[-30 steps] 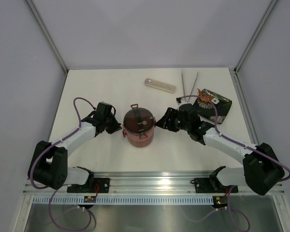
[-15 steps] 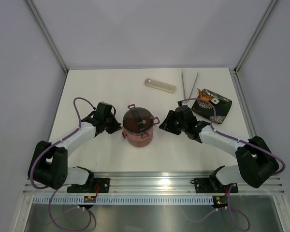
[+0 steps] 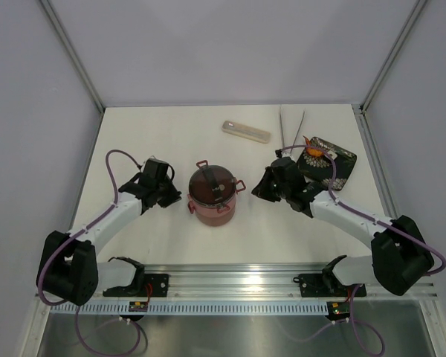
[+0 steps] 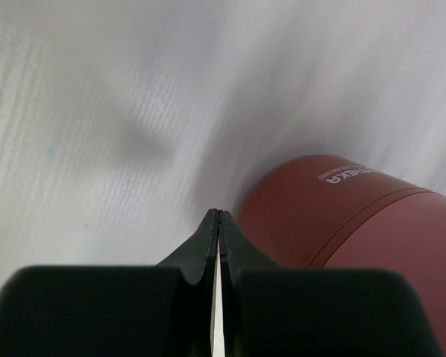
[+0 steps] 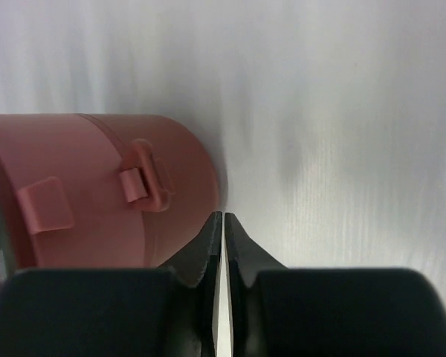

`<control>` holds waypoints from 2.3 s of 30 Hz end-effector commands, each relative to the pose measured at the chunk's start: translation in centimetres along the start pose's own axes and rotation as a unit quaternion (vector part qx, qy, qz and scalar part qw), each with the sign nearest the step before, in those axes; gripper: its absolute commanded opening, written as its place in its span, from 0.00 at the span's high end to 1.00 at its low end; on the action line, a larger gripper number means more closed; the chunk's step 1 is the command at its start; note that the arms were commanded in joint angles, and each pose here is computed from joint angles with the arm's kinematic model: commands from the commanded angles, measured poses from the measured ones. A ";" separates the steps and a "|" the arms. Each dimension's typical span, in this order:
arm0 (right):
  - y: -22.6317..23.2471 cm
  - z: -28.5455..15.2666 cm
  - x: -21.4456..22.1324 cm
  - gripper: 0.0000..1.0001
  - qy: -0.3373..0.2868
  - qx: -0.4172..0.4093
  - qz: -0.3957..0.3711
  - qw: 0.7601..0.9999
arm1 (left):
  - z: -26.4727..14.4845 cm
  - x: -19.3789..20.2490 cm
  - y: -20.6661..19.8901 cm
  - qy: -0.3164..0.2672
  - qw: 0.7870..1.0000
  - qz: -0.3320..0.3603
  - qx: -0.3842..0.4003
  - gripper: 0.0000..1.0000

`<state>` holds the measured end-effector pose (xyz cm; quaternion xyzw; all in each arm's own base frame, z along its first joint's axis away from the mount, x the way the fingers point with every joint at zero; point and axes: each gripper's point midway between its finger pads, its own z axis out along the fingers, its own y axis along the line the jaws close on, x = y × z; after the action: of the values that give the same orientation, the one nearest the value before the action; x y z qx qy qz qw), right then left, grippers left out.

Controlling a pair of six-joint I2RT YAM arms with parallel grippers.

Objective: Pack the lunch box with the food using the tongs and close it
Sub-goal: Close the fastener on the packing box.

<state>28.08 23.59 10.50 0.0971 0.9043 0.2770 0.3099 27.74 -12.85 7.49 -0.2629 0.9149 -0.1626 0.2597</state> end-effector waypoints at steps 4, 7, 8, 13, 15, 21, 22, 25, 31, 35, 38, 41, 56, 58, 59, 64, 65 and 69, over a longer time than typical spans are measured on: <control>4.2 -1.1 -3.7 1.00 -0.039 -0.040 -0.044 0.997 | -1.9 -0.7 2.2 -0.038 0.999 0.002 -0.030 1.00; 5.7 -1.0 -4.1 1.00 -0.035 -0.060 -0.054 0.996 | -1.7 0.3 2.6 -0.022 0.999 -0.002 -0.024 1.00; 6.2 -0.9 -4.3 1.00 -0.034 -0.064 -0.056 0.996 | -1.6 0.6 2.4 -0.016 1.000 -0.004 -0.018 1.00; 6.9 0.3 -4.3 1.00 -0.020 -0.068 -0.067 0.995 | -0.4 2.5 1.9 0.019 1.000 -0.009 0.006 1.00; 6.8 1.2 -3.8 1.00 -0.006 -0.067 -0.066 0.996 | -0.3 3.0 1.0 0.032 0.999 -0.005 0.023 1.00; 4.8 3.3 -2.3 1.00 0.013 -0.037 -0.054 0.998 | 0.6 3.2 -0.5 0.044 0.998 0.003 0.036 1.00; 4.6 3.5 -2.1 1.00 0.016 -0.035 -0.053 0.998 | 0.7 3.2 -0.6 0.045 0.998 0.003 0.037 1.00; 3.9 4.2 -1.5 1.00 0.025 -0.025 -0.051 0.998 | 1.2 3.2 -1.1 0.050 0.998 0.006 0.042 1.00; 4.5 3.8 -0.9 1.00 0.039 -0.045 -0.055 0.997 | 1.7 3.2 -1.8 0.055 0.997 0.011 0.049 1.00; 4.8 3.6 -0.4 1.00 0.050 -0.057 -0.056 0.996 | 1.8 2.8 -2.3 0.050 0.997 0.014 0.054 1.00; 5.3 3.9 0.3 1.00 0.060 -0.070 -0.053 0.994 | 1.9 2.6 -2.7 0.052 0.997 0.019 0.055 1.00; 5.7 4.0 0.8 1.00 0.065 -0.079 -0.050 0.994 | 2.0 2.3 -3.1 0.052 0.997 0.022 0.058 1.00; 5.9 2.8 1.9 1.00 0.064 -0.088 -0.024 0.994 | 3.8 1.5 -5.0 0.056 0.996 0.031 0.067 1.00; 5.7 2.5 1.8 1.00 0.058 -0.083 -0.019 0.995 | 4.1 1.2 -5.3 0.055 0.996 0.034 0.066 1.00; 5.6 2.4 1.8 1.00 0.057 -0.081 -0.018 0.995 | 4.2 1.2 -5.5 0.056 0.996 0.035 0.067 1.00; 5.1 1.8 1.8 1.00 0.047 -0.074 -0.005 0.996 | 4.7 0.5 -7.0 0.059 0.995 0.032 0.079 1.00; 5.1 1.7 1.8 1.00 0.046 -0.073 -0.003 0.996 | 4.9 0.6 -7.1 0.062 0.994 0.034 0.078 1.00; 4.6 1.5 1.9 1.00 0.040 -0.063 0.006 0.997 | 5.1 0.0 -7.3 0.057 0.995 0.034 0.070 1.00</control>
<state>28.71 26.94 9.39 0.0750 0.9078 0.3015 0.2817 31.29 -17.32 3.95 -0.2201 0.9363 -0.1854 0.2013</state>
